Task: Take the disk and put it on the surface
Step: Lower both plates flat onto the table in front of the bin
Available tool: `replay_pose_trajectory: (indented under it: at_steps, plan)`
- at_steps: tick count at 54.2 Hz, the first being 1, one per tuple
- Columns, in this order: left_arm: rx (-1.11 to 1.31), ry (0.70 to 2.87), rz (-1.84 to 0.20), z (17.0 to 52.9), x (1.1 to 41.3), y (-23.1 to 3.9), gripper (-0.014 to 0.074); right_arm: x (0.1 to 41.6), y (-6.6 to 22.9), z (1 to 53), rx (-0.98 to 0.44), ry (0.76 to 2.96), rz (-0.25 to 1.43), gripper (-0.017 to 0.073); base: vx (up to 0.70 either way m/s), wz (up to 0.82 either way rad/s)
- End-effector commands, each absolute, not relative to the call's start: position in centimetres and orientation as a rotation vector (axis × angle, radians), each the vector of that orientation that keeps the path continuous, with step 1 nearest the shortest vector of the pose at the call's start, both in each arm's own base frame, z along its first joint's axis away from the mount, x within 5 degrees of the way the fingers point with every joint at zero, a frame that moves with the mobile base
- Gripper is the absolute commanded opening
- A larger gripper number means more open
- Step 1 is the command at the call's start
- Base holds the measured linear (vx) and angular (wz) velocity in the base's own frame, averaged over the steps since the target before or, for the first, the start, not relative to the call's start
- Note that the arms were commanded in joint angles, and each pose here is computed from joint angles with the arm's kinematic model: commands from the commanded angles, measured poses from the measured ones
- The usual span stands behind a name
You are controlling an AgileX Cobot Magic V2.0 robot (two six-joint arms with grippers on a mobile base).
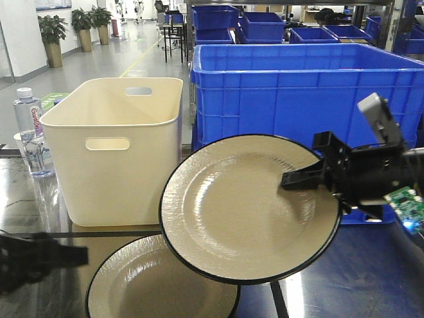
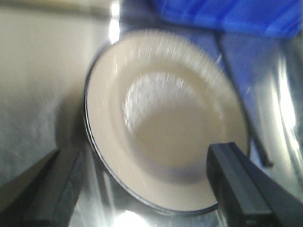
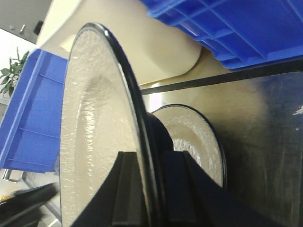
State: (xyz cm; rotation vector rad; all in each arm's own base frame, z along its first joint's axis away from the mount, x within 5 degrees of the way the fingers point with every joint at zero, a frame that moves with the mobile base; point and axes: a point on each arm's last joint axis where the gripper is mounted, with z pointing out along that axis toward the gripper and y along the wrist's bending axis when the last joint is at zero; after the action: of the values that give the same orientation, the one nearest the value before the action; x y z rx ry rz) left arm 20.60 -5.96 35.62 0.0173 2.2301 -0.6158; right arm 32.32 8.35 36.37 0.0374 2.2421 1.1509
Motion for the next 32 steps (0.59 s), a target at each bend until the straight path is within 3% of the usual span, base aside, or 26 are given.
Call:
replay_pose_trajectory:
  at_steps: [1,17,32]
  plan:
    - [-0.012,2.037,-0.6,38.7,19.1,-5.4,0.0589,32.4,10.7,38.5,0.002,2.105,1.257,0.0006,0.0,0.0]
    - [0.012,1.928,-0.529,40.2,17.7,-4.7,0.0524,34.4,16.5,34.2,-0.057,2.155,1.243,0.0059,0.0,0.0]
    - [0.011,1.931,-0.529,40.2,17.8,-4.7,0.0522,35.0,18.5,31.9,-0.138,2.186,1.207,0.0222,0.0,0.0]
